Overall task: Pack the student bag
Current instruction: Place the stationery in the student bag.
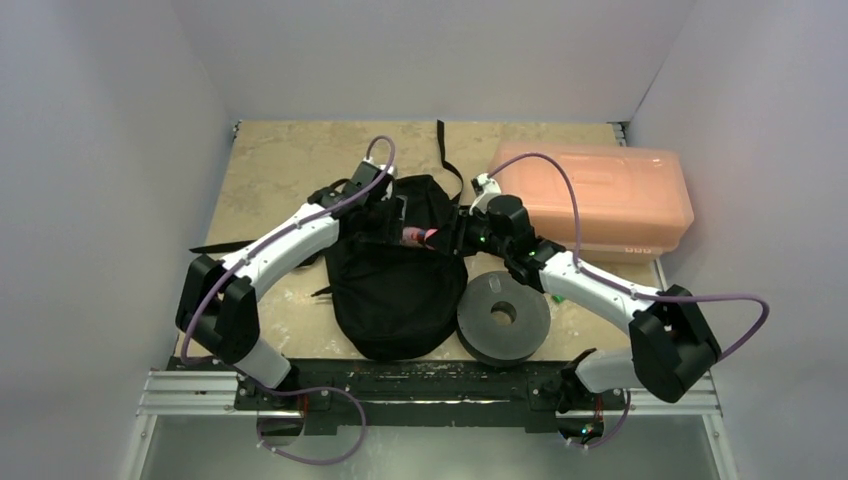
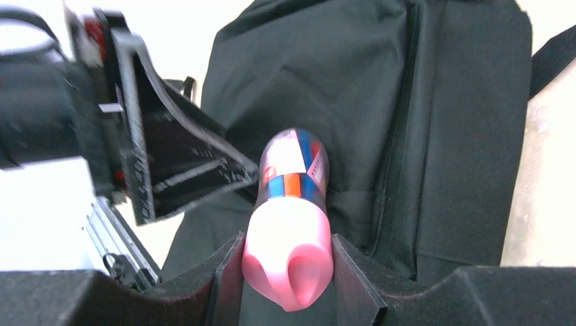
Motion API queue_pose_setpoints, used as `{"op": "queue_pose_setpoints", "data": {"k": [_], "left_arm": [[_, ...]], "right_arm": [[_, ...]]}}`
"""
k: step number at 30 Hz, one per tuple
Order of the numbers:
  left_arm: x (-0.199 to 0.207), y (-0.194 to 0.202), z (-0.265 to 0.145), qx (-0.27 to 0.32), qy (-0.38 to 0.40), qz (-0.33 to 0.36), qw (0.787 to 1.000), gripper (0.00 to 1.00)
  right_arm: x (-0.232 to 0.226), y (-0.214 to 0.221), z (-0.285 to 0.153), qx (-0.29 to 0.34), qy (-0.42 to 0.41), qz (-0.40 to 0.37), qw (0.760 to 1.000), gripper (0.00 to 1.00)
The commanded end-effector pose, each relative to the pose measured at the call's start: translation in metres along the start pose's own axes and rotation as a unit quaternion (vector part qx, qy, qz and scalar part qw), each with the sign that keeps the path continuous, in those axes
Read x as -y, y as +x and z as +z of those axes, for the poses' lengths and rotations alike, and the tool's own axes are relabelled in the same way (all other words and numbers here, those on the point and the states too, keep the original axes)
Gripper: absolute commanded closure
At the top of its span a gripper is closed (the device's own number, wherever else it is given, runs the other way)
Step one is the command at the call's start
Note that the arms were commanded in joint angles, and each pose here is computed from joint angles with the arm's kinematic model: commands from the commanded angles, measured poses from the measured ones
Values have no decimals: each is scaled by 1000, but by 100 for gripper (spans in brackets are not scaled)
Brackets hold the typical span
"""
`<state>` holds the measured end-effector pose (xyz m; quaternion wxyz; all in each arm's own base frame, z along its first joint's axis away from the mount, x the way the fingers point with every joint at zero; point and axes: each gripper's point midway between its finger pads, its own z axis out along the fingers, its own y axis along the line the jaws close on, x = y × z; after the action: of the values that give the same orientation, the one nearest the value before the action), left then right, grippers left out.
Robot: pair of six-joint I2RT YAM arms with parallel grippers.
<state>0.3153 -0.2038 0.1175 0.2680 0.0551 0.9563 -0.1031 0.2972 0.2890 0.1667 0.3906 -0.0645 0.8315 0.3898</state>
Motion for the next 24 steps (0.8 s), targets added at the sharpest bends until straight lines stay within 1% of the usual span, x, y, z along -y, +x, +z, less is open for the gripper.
{"op": "queue_pose_setpoints", "data": {"k": [1,3,5,8,12,14,15,17,21,22,23,24], "left_arm": [[11,-44,-25,36,16,87,995,27],[2,-39,-15,-14,-18,119,993,27],[-6,-34,-6,-43,-40,136,989,27],[-5,-15,3,-87,-26,151,984,28],[-14,6,12,-133,-40,155,978,28],[-17,9,16,-139,-51,150,978,31],[-18,9,19,-139,-56,147,978,35],[-20,6,25,-132,-68,139,979,46],[-16,-8,28,-109,-72,126,983,83],[-16,-13,25,-100,-76,122,985,95],[-16,-19,20,-87,-79,117,986,100],[-15,-26,11,-69,-76,112,988,100]], "right_arm": [[-7,3,-4,15,-6,-18,1000,100],[-3,4,-7,20,4,-24,1000,100],[-1,1,-9,26,10,-29,999,100],[1,1,-11,28,15,-32,999,100],[0,3,-10,26,11,-30,999,100],[0,4,-10,22,8,-30,999,100],[-1,5,-10,19,7,-31,999,100],[-1,7,-11,14,5,-34,999,100],[0,13,-13,1,5,-44,999,100],[0,15,-14,-2,5,-45,999,100],[-1,15,-16,-3,3,-46,999,100],[-3,16,-18,-2,1,-45,999,100]]}}
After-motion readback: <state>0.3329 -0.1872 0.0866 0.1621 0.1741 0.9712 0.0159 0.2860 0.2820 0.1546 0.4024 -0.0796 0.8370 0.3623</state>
